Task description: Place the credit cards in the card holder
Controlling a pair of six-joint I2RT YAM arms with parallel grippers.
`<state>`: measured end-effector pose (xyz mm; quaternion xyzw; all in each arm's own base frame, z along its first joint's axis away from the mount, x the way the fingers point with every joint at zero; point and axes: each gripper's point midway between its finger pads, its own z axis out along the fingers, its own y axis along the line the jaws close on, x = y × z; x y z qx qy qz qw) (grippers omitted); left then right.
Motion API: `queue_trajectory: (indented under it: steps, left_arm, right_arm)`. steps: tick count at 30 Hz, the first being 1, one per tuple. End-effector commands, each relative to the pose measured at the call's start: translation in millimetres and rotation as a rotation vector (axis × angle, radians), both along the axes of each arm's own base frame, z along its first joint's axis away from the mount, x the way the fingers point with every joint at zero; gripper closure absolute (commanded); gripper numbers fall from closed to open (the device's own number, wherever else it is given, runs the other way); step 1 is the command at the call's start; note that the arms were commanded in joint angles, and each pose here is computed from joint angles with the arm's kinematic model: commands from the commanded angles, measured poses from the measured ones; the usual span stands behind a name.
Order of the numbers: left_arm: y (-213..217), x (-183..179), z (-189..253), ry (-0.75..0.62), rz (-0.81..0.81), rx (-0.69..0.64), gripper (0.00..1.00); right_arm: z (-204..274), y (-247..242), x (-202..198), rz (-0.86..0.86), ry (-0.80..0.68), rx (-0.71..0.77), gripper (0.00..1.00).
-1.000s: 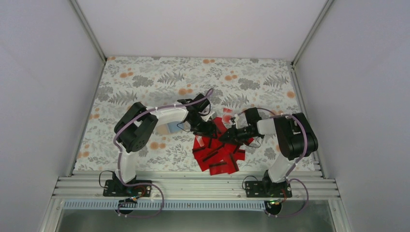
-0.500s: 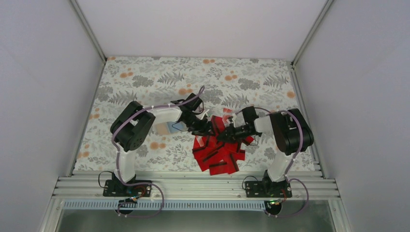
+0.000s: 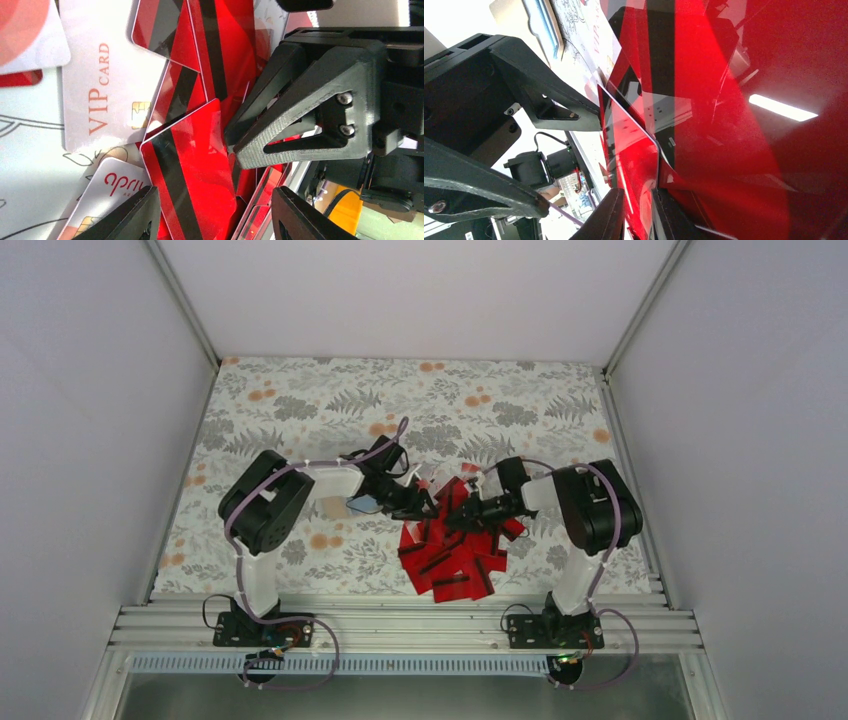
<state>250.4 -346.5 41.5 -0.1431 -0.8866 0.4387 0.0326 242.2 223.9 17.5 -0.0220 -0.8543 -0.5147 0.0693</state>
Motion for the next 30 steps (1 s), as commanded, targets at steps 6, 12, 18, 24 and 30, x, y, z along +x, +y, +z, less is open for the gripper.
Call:
queue_trajectory:
  steps: [6,12,18,24,30]
  left_arm:
    - [-36,-2,85,-0.115,-0.086,-0.258,0.45]
    - [-38,-2,82,-0.094,-0.103,-0.256,0.45]
    - [-39,0,67,-0.085,-0.103,-0.228,0.46]
    - [-9,27,65,-0.214,0.002,0.076,0.42]
    - [40,12,38,-0.217,0.012,0.32,0.28]
  right_arm:
    - [-34,-3,14,-0.022,-0.033,-0.147,0.83]
    - [-29,1,21,-0.02,-0.039,-0.123,0.8]
    - [-26,5,29,-0.012,-0.049,-0.114,0.79]
    - [-22,3,26,0.002,-0.049,-0.128,0.78]
    - [-20,-3,20,0.017,-0.053,-0.187,0.69]
